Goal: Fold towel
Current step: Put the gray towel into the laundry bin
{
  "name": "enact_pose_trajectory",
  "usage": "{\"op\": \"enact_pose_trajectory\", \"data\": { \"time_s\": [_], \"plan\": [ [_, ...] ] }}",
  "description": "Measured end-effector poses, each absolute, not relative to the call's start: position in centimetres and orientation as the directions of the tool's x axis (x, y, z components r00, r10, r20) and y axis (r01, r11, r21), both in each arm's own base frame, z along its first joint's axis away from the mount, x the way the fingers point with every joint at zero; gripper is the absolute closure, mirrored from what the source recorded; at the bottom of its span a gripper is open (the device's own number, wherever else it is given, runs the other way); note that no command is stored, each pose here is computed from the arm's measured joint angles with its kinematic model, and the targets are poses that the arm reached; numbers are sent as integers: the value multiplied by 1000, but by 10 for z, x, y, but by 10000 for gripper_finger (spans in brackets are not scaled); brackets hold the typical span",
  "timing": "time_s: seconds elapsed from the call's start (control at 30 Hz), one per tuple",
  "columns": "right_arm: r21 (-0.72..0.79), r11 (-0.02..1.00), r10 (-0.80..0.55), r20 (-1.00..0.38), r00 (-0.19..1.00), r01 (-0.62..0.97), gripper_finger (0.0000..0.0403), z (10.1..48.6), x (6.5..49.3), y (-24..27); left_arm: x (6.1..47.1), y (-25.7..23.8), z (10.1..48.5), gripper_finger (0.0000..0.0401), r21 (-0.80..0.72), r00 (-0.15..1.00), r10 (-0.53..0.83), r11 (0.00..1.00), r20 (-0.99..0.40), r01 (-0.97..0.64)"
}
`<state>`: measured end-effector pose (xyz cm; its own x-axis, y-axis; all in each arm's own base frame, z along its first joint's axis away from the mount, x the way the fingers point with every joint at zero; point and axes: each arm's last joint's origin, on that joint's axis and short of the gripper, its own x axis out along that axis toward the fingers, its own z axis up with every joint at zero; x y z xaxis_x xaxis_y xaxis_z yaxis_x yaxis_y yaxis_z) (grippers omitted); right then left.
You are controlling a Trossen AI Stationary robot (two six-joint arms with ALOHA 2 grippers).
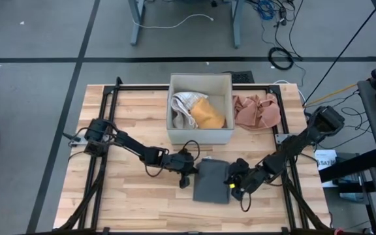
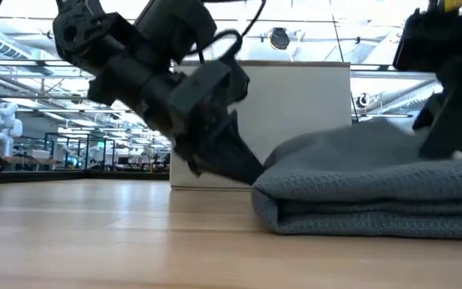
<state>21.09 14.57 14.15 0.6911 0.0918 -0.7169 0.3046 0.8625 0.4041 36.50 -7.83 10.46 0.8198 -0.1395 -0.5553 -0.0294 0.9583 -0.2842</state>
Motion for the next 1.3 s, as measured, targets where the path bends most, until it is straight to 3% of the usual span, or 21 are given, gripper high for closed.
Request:
{"op": "enact_pose_trajectory", "data": {
  "time_s": [0.2,0.43,0.63,0.83,1.07,1.3],
  "plan": [
    [416,849,100,-731,675,325,356,164,195,137,362,-87,131,382,-189,856,-143,980,-497,54],
    [386,785,86,-842,533,484,226,160,174,133,356,-101,131,323,-87,858,-88,995,-507,50],
    [410,748,100,-847,523,521,148,157,174,136,354,-103,128,299,-92,843,-78,995,-533,34],
    [424,731,93,-838,537,535,137,145,186,139,351,-102,123,298,-198,801,-90,980,-591,-36],
    [428,720,80,-834,546,547,142,126,203,140,349,-105,121,290,-290,774,-175,957,-608,-12],
    [455,725,92,-808,582,517,142,125,211,140,350,-103,121,196,-409,779,-154,902,-608,-140]
  ]
}}
